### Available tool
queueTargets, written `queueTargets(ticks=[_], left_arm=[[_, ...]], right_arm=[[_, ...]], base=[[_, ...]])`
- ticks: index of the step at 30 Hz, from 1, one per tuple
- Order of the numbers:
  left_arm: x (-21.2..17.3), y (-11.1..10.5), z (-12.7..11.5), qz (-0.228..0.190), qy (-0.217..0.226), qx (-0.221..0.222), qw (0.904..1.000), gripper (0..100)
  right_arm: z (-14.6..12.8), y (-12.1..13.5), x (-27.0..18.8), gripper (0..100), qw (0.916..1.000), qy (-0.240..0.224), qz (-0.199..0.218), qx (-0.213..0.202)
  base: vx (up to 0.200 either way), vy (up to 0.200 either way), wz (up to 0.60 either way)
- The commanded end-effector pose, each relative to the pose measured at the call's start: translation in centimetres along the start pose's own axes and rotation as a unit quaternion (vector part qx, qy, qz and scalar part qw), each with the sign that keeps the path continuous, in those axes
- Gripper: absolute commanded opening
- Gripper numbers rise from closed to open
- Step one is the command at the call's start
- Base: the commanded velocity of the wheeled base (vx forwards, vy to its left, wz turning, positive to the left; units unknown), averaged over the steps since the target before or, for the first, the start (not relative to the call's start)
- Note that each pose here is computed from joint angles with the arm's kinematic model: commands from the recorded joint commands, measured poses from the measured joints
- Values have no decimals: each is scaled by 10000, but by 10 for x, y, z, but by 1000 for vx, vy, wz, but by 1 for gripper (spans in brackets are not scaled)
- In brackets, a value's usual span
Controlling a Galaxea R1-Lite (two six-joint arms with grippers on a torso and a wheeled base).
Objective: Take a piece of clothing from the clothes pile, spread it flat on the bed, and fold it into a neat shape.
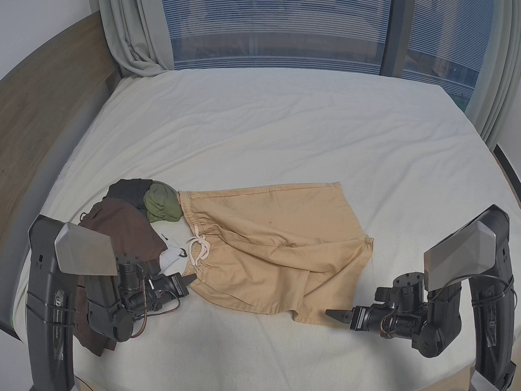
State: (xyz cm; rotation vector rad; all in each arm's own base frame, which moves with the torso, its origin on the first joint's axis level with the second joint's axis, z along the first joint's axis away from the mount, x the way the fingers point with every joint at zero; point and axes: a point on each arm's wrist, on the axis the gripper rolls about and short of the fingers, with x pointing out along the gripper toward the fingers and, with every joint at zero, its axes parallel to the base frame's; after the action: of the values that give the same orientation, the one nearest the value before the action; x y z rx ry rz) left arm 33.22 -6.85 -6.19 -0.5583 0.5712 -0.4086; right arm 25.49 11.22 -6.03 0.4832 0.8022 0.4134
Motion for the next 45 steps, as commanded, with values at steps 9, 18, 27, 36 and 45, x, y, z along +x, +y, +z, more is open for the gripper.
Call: queueTargets(ticks=[9, 18, 27, 36, 45], left_arm=[[0, -1, 1, -12, -16, 4, 10000, 0], [0, -1, 1, -12, -16, 4, 10000, 0], [0, 0, 1, -12, -16, 4, 10000, 0], [2, 0, 2, -23, -35, 5, 10000, 0], [-12, -20, 15, -209, -165, -436, 9987, 0]], right_arm=[[-14, -4, 12, 100, 9996, 246, -56, 84], [-12, 3, 15, 100, 9990, 194, 59, 394], [-14, 0, 14, 0, 9989, 177, -73, 433], [-10, 0, 10, 0, 9990, 84, -126, 428], [-4, 1, -17, 0, 9991, 37, -237, 350]], base=[[0, 0, 0], [0, 0, 0], [0, 0, 0], [0, 0, 0], [0, 0, 0]])
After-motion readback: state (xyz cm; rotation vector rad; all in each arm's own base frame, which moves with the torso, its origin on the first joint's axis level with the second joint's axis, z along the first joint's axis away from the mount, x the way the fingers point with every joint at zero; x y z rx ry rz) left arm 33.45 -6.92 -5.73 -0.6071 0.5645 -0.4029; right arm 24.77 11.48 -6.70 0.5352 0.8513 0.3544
